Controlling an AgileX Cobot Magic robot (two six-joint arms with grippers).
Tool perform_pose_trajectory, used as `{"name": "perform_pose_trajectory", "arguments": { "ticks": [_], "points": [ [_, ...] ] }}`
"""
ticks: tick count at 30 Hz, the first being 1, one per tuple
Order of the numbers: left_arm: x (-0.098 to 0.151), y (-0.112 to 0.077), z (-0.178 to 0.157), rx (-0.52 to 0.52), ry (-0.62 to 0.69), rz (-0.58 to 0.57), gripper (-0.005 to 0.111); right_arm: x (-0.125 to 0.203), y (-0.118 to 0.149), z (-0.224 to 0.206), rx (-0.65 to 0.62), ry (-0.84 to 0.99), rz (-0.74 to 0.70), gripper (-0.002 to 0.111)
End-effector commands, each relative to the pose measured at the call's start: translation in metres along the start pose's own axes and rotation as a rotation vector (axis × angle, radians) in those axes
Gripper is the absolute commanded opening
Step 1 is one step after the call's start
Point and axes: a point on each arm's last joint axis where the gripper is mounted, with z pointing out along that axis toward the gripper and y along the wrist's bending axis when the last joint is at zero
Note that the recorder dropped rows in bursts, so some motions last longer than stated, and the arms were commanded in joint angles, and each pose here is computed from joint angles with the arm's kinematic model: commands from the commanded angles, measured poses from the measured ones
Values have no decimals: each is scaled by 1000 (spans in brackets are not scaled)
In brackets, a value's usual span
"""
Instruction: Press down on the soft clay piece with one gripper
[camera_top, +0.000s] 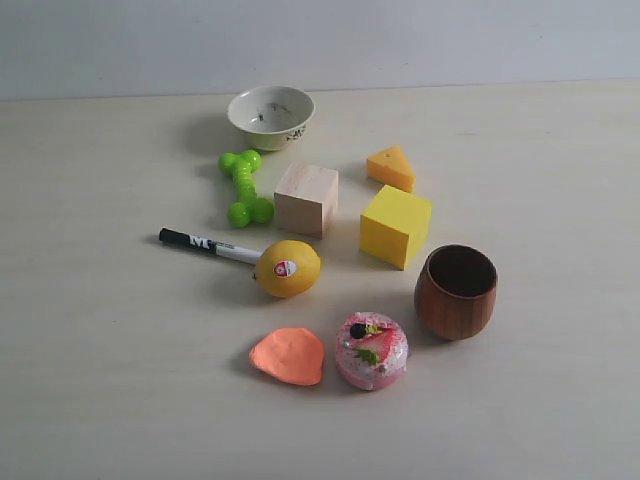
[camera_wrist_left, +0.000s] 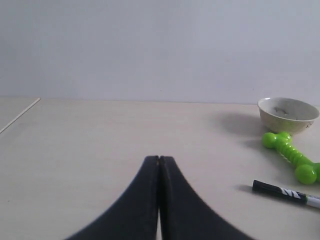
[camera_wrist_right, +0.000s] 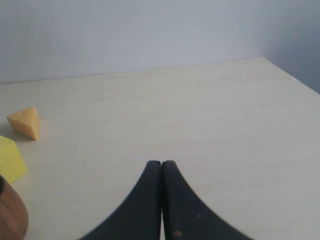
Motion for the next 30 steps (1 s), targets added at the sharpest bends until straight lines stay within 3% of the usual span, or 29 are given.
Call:
{"name": "perform_pose_trajectory", "arguments": {
  "ticks": [1,6,9,12,18,25,28,30],
  "points": [
    [-2,0,-1,5,-21,3,0,1,0,0,-3,-8,-2,0],
    [-3,0,-1,8,-28,-73,0,1,0,0,-3,-8,-2,0],
    [-9,-1,-1,14,-100,-76,0,1,0,0,-3,-8,-2,0],
    [-19,-1,-3,29,-205,-149,0,1,0,0,-3,-8,-2,0],
    [-63,-1,-15,41,-280,-184,0,1,0,0,-3,-8,-2,0],
    [-130,-1,-10,36,-160,-175,0,1,0,0,-3,-8,-2,0],
    [-155,-6,-1,95,-91,-157,0,1,0,0,-3,-8,-2,0],
    [-181,-18,12,206,-36,-111,0,1,0,0,-3,-8,-2,0]
  ]
}}
